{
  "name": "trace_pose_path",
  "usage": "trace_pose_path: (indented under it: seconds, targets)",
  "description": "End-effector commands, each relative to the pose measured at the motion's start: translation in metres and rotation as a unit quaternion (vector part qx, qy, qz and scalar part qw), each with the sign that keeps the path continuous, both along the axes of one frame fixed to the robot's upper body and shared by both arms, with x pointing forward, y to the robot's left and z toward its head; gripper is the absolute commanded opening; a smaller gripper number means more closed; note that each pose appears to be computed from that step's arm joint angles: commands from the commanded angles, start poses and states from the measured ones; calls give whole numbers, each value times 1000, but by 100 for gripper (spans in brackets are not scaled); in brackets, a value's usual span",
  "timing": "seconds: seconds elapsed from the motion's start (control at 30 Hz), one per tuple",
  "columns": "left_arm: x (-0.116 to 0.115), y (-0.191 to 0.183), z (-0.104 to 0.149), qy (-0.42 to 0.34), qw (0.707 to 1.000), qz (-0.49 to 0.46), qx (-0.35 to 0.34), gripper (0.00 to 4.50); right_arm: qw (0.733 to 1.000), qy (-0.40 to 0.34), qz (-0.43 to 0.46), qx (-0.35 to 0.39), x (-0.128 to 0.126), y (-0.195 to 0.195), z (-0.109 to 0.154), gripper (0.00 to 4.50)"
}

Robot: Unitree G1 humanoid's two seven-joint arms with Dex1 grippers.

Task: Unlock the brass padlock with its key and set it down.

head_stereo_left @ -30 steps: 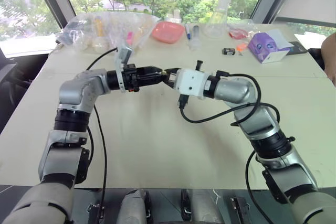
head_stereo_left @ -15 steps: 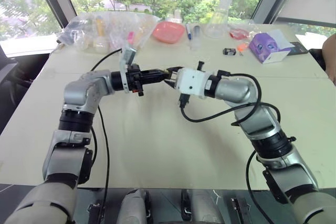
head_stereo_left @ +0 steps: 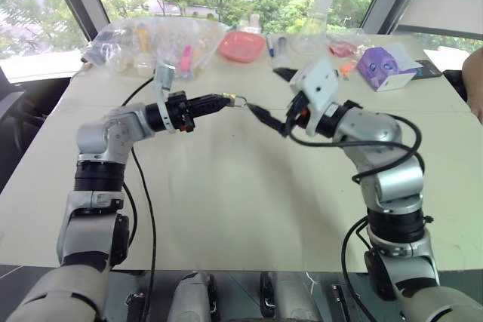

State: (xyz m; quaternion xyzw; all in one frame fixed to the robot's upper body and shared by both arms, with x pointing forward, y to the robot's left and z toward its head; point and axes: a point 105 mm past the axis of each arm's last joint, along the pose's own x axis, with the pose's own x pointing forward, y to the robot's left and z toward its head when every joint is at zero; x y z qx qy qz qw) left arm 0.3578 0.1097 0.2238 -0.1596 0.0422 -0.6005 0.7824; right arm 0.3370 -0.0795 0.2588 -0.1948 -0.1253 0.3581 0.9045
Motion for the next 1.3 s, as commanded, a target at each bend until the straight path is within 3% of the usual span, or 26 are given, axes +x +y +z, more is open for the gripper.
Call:
trace_pose_path:
  seconds: [0.03,0.63,0.8,0.9,1.3]
  targets:
    - [-12,-1,18,-33,999,-33,-7,0,1000,-20,-6,13,1,0,11,445]
    - [-18,2,18,-38,999,-31,4,0,1000,-11,0,-2,12,6,2,445]
    - [-11,6,19,-36,999,-10,-3,0,999,-33,-22,13,12,-7,16,445]
    - [-9,5,19,-36,999,-7,-3,0,998,-35,16,49,-1,-2,27,445]
    - [-20,-1,21,-37,998,-40,-14,0,999,5,36,32,-3,11,2,445]
